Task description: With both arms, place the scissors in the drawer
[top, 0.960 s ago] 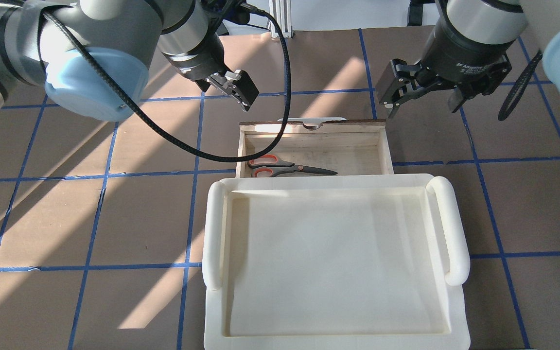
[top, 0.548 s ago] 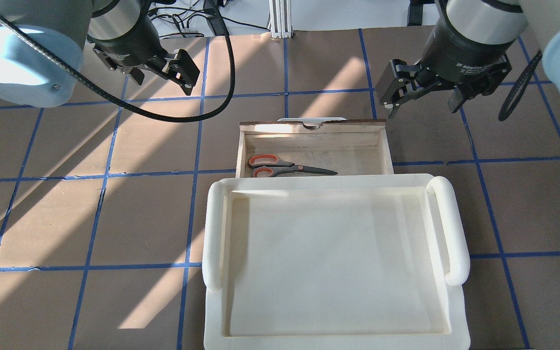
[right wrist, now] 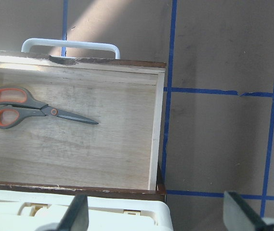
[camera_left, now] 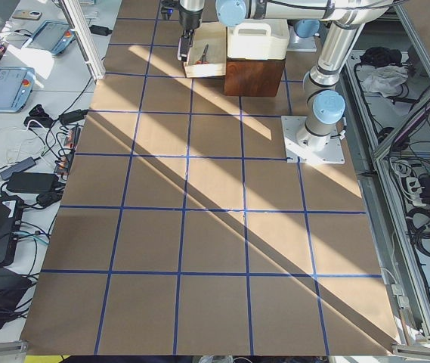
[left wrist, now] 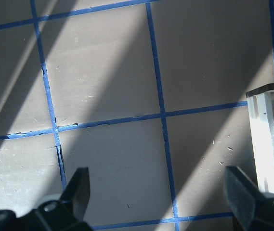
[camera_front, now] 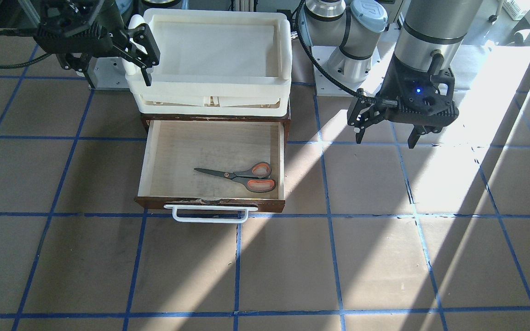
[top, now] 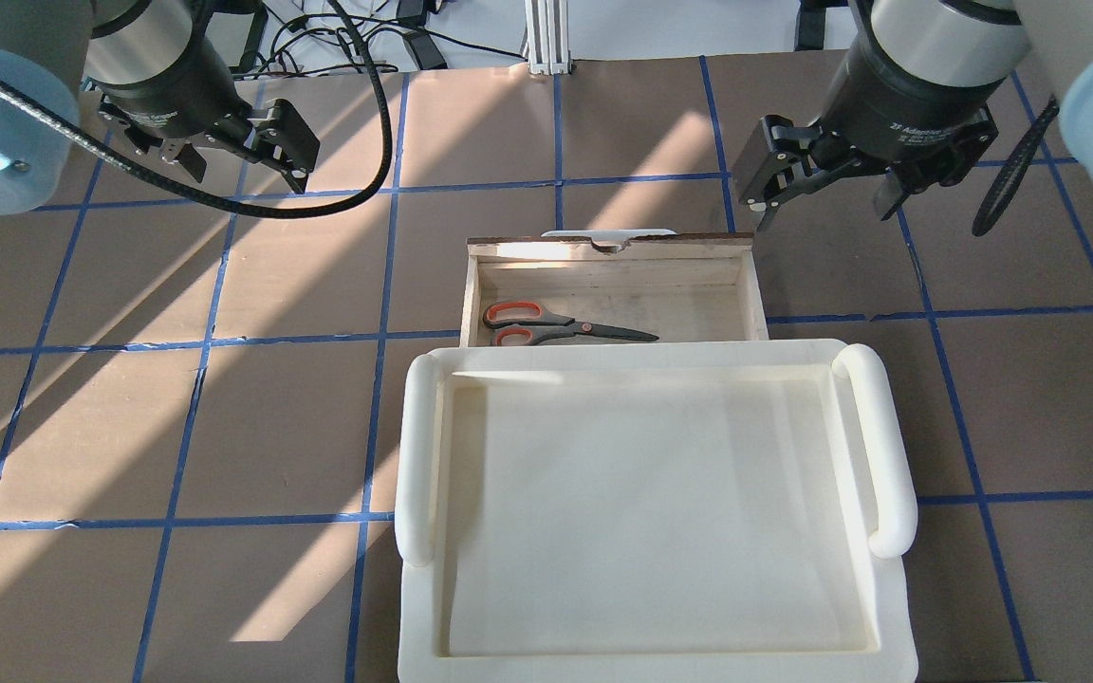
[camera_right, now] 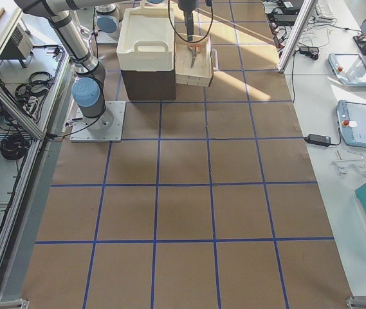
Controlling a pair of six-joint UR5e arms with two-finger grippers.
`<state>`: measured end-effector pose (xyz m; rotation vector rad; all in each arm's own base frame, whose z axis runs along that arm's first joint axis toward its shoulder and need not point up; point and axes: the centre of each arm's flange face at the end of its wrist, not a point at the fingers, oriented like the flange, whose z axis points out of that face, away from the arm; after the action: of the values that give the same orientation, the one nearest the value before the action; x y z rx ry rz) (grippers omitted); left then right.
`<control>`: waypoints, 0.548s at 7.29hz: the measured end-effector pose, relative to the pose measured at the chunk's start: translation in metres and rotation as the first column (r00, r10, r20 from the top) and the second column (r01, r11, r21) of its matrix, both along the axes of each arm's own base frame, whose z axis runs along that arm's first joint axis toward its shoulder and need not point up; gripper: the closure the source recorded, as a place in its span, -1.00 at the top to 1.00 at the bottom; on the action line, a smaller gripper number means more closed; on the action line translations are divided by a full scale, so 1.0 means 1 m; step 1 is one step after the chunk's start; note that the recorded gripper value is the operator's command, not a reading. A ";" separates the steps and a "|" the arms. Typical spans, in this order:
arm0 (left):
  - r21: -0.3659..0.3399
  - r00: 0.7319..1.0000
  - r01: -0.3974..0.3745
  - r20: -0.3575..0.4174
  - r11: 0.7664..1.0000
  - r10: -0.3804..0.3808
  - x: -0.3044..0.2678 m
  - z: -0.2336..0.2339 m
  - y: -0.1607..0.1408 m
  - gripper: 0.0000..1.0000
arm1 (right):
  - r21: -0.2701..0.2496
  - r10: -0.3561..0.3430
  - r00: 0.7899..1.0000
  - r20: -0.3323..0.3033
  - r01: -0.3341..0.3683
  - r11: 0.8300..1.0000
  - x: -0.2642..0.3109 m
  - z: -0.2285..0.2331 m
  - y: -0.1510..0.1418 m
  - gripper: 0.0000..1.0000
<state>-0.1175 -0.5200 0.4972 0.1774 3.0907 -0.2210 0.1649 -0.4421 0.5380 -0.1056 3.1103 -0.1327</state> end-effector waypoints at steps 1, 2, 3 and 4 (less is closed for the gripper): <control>0.010 0.999 -0.034 -0.030 0.999 0.034 0.012 0.001 0.002 1.00 | -0.001 0.000 1.000 0.003 0.000 1.000 0.000 0.000 0.000 1.00; 0.027 0.997 -0.056 -0.044 0.998 0.057 0.020 0.001 0.008 1.00 | 0.000 0.001 1.000 0.007 -0.001 1.000 0.001 0.000 0.001 1.00; 0.043 0.997 -0.065 -0.048 0.997 0.067 0.023 -0.002 0.014 1.00 | 0.002 0.000 1.000 0.008 0.000 1.000 0.002 0.000 0.001 1.00; 0.054 0.996 -0.071 -0.048 0.996 0.073 0.023 -0.005 0.020 1.00 | 0.004 0.000 1.000 0.009 0.000 1.000 0.002 0.000 0.001 1.00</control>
<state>-0.0947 -0.5002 0.4922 0.0628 3.1475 -0.1451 0.1665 -0.4406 0.5381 -0.1050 3.1017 -0.1262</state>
